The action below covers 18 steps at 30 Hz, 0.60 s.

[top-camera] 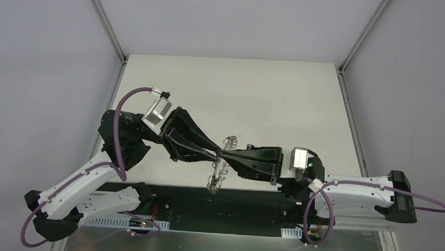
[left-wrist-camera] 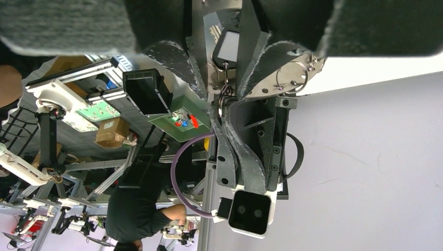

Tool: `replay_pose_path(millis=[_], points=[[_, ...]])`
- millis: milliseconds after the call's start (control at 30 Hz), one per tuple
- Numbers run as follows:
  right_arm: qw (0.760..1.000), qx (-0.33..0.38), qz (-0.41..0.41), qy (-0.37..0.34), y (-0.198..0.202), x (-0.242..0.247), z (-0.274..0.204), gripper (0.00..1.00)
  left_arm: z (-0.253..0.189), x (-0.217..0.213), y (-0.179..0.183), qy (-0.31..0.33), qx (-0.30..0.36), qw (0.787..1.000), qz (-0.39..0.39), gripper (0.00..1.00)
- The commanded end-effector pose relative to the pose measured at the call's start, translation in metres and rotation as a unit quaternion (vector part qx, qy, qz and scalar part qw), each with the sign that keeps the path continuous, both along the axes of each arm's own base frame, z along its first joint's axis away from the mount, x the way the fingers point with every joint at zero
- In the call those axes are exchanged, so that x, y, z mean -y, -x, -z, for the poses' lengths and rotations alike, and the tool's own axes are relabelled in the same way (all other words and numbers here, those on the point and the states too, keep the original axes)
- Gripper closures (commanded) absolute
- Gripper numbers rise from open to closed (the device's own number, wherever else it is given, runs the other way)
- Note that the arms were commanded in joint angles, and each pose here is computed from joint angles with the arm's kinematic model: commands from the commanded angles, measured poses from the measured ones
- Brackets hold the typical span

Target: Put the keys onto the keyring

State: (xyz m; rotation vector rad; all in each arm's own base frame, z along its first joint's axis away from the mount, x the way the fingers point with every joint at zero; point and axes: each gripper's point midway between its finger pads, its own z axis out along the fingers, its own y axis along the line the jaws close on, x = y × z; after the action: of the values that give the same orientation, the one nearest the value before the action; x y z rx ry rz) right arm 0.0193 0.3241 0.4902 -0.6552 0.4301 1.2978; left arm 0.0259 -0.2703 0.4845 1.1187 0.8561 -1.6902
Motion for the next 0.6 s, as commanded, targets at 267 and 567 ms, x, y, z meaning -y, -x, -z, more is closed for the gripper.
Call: replay_pose_path(millis=[267, 567], points=[[0.997, 0.014, -0.011, -0.081, 0.008, 0.031, -0.046, 1.0, -0.002, 0.0, 0.006, 0.007, 0.028, 0.999, 0.016, 1.0], [0.997, -0.002, -0.013, -0.079, 0.006, 0.039, -0.044, 1.0, 0.005, 0.006, -0.012, -0.006, 0.013, 0.999, -0.036, 1.0]])
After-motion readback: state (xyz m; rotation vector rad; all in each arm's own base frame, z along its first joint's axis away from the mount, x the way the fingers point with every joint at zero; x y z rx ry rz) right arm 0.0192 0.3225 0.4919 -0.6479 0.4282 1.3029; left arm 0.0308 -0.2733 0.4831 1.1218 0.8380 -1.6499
